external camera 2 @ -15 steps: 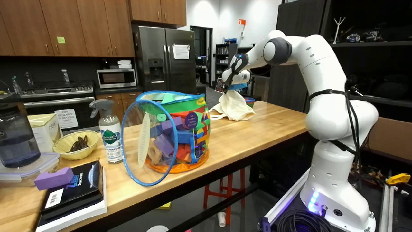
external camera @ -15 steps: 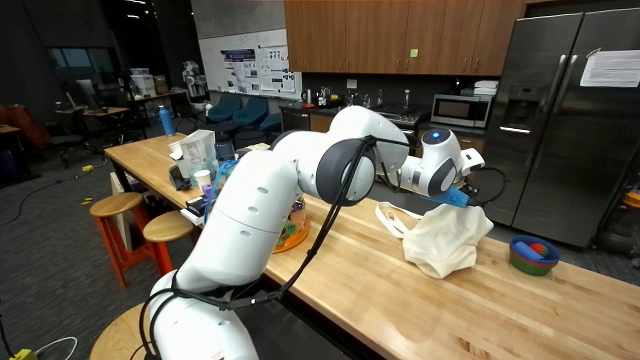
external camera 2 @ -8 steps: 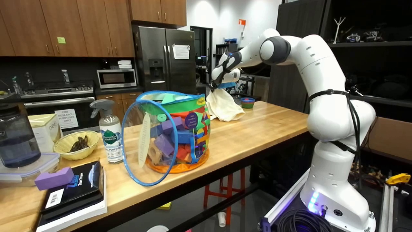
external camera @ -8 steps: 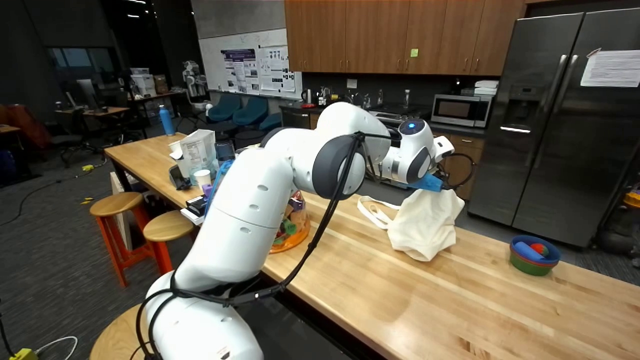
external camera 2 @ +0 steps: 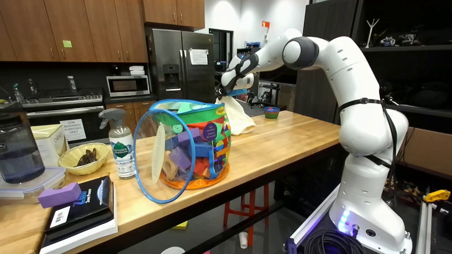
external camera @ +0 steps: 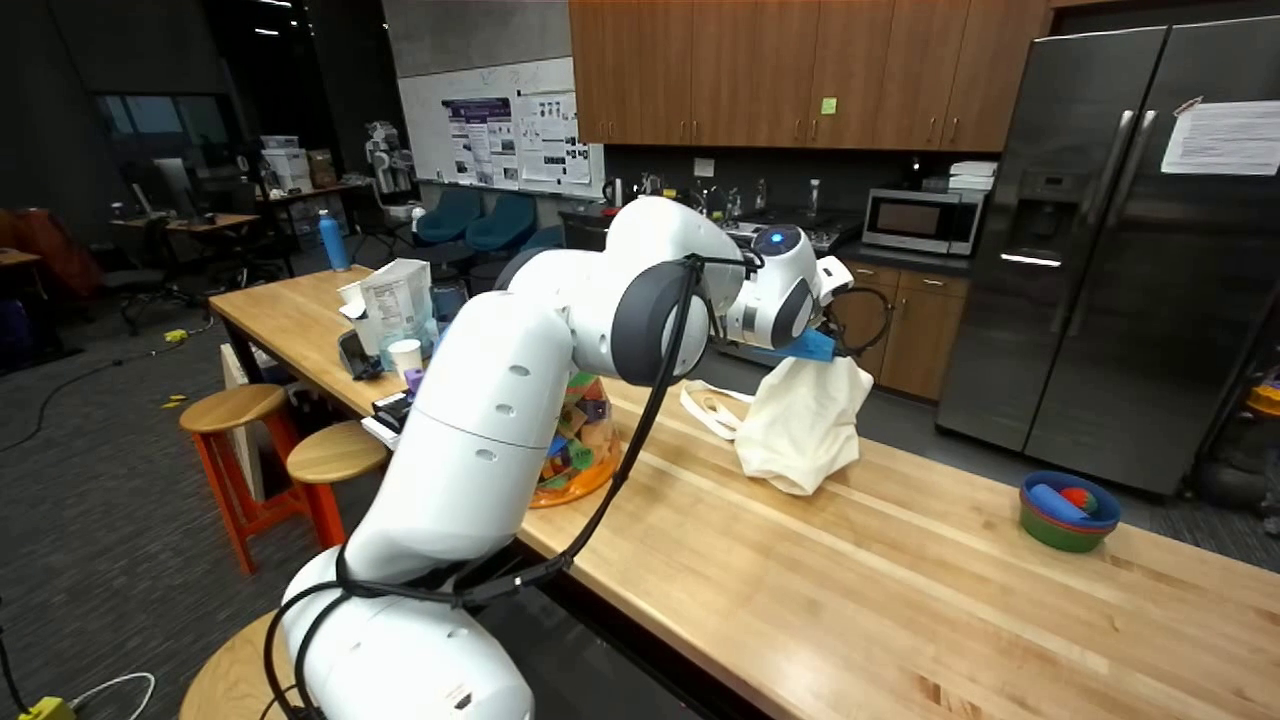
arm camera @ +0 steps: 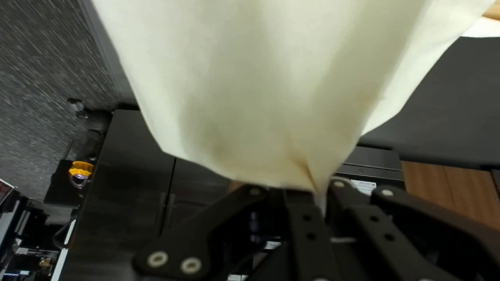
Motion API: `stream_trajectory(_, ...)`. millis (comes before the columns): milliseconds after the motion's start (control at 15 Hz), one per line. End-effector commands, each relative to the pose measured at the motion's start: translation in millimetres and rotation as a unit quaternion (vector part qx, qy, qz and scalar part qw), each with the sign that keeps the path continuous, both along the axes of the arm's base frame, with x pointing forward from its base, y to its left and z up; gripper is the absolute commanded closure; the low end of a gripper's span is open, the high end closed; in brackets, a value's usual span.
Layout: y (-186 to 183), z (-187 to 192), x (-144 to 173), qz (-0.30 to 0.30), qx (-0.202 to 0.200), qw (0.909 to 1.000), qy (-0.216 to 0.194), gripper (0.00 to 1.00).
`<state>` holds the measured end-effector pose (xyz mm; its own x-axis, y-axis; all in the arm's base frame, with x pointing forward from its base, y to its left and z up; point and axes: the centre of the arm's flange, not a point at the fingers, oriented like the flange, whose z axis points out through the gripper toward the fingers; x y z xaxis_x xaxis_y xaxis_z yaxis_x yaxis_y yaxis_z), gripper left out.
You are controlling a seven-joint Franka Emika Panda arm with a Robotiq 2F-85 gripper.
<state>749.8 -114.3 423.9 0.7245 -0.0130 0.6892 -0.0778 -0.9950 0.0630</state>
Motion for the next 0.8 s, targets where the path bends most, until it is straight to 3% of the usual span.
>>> stream_trajectory(0, 28, 16, -11, 0.028, -0.003, 0.9996, -0.009, 0.99)
stream_trajectory(467, 90, 24, -22, 0.087, -0.006, 0.996, -0.019, 0.99)
stream_trajectory(733, 115, 16, -46, 0.117, 0.002, 0.9931, -0.004, 0.99)
